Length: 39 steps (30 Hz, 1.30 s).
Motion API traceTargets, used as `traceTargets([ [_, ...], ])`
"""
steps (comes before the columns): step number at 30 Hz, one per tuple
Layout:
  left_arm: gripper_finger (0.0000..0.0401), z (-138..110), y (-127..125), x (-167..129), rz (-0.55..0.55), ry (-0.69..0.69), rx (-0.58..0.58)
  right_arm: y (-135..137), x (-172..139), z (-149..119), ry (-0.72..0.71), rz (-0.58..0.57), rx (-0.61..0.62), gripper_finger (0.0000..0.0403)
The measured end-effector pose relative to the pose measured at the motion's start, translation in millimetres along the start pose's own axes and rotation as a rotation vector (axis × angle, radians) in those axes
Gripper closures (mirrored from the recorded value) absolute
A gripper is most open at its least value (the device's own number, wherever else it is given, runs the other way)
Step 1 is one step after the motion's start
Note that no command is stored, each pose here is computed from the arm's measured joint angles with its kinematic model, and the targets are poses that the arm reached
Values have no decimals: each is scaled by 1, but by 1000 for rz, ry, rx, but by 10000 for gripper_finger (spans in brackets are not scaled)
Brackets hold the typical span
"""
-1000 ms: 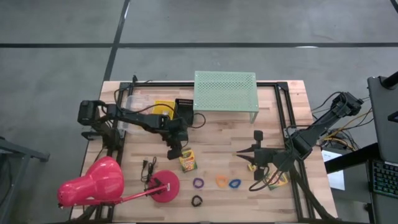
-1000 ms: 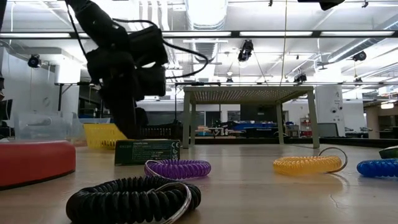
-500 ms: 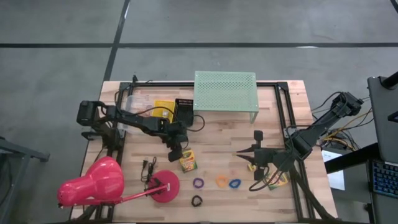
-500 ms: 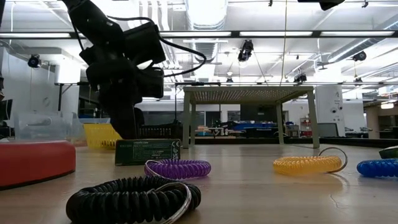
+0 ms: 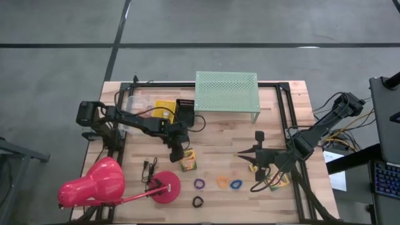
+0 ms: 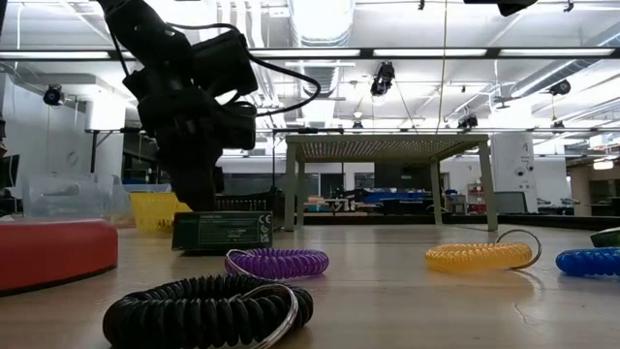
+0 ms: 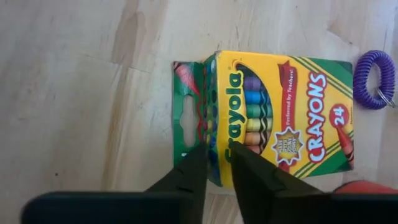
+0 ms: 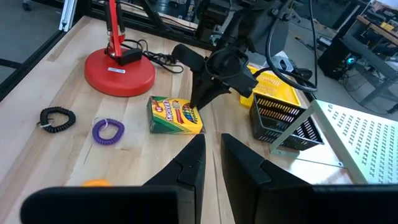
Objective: Pick & Place Office Desk Supplies
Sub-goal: Put the crayon into the yellow bin
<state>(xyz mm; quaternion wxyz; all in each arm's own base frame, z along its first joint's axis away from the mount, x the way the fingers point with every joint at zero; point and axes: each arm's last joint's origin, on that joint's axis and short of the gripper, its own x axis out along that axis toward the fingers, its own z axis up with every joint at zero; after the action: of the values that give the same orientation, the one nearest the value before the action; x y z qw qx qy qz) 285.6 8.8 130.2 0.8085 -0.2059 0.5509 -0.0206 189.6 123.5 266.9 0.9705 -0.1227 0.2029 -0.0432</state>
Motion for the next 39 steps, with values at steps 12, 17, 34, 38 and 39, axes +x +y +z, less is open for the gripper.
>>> traceTargets([
  [12,399,0,2,0,47,-11,-42,0,0,0,0,0,0,355],
  [17,399,0,2,0,51,-14,-43,0,0,0,0,0,0,355],
  [34,400,4,0,-6,79,-47,-41,0,0,0,0,0,0,355],
  [38,401,4,0,-6,75,-49,-40,0,0,0,0,0,0,355],
  [39,401,4,0,-6,75,-48,-40,0,0,0,0,0,0,355],
])
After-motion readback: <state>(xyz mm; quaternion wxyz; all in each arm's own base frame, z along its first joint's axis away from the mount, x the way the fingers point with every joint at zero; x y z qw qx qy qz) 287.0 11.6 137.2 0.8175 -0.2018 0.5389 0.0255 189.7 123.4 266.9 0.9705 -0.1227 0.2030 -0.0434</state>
